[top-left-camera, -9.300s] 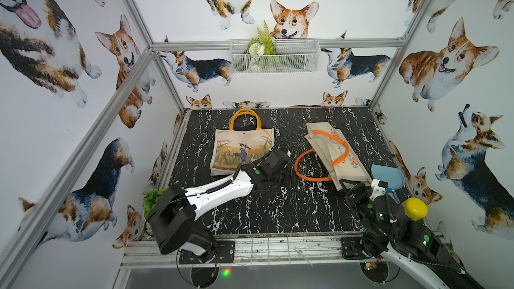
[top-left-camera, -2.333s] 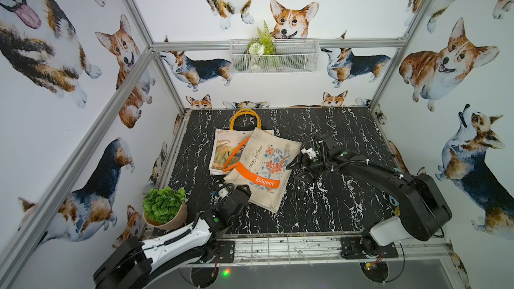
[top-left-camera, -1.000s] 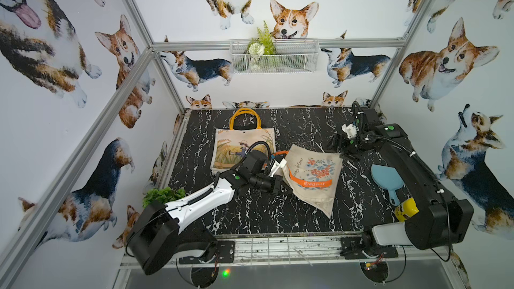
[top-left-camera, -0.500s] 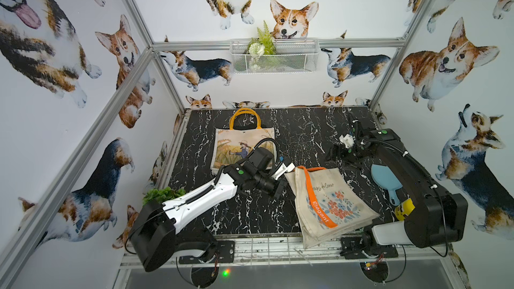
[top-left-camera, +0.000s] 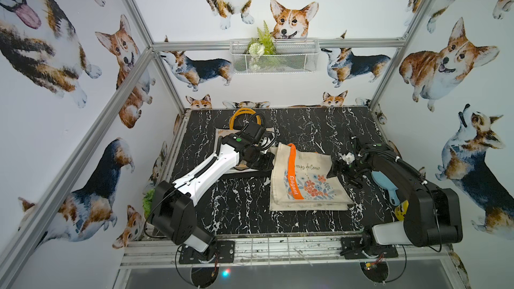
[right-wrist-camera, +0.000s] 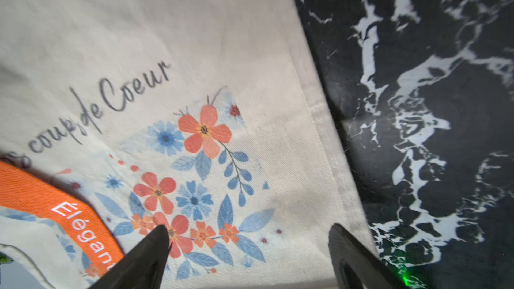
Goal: Put away the canvas bag
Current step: Press the canvas bag at the center of the board, then pick up the canvas bag from the center of the board.
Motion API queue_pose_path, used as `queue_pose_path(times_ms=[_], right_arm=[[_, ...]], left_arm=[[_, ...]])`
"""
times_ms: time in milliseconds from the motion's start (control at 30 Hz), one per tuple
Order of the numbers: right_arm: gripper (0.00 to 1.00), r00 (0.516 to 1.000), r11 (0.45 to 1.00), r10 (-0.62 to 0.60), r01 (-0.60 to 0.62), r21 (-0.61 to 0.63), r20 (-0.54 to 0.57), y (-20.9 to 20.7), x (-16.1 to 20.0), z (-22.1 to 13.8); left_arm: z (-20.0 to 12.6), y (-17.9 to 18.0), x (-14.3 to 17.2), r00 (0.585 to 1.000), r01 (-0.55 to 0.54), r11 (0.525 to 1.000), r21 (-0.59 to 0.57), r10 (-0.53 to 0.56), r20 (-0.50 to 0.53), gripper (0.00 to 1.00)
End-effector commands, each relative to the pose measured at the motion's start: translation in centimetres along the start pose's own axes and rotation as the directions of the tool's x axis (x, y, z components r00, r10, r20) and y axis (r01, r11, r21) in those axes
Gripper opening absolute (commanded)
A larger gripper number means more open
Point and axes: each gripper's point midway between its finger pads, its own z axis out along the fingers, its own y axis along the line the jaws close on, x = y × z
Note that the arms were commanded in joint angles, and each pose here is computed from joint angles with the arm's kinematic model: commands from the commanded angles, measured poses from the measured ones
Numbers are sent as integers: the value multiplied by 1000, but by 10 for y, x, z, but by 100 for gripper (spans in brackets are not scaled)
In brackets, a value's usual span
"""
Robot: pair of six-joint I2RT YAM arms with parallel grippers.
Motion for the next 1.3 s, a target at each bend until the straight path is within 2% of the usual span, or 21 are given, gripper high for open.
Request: queue_pose_path(times_ms=[0, 67, 200, 333, 500, 700, 767, 833, 867, 1000, 1100, 1267], right_arm=[[91, 1000, 998, 18, -19, -60, -12, 8, 5, 12], [91, 1000, 998, 15, -15, -54, -8, 8, 7, 17], [93, 1000, 999, 27, -27, -24, 13, 3, 3, 23], [94, 998, 998, 56, -56, -38, -8, 1, -3, 40], [94, 995, 990, 97, -98, -100, -8, 10, -19, 57], [93, 993, 986, 120, -116, -120, 24, 15, -38, 65], [93, 991, 983, 133, -128, -129, 32, 15, -40, 66], [93, 989, 979, 146, -140, -150, 31, 16, -38, 67], [92, 988, 976, 152, -146, -160, 31, 16, -37, 68], [92, 983, 966, 182, -173, -191, 30, 12, -29, 70], [92, 981, 960, 193, -184, -209, 20, 9, -24, 73], [91, 979, 954, 206, -200, -223, 2, 5, -20, 75]], left_arm=[[-11, 7, -23, 998, -60, 996, -72, 60, 10, 0], [-17, 18, -40, 998, -60, 990, -128, 63, 19, 0], [-31, 34, -73, 996, -15, 990, -137, 26, 81, 0], [-41, 53, -88, 996, 12, 988, -155, 2, 90, 0], [-22, 85, -68, 999, 43, 973, -228, -46, -10, 0], [8, 83, -39, 993, 110, 984, -140, -113, -14, 0], [17, 87, -22, 990, 132, 980, -148, -138, -31, 11], [27, 89, -7, 985, 169, 978, -125, -173, -24, 30], [30, 88, -2, 982, 186, 977, -106, -189, -18, 34], [41, 87, 12, 962, 273, 962, -16, -273, 23, 40], [54, 88, 16, 936, 348, 935, 76, -351, 34, 40], [76, 99, 30, 918, 394, 915, 82, -396, 15, 40]])
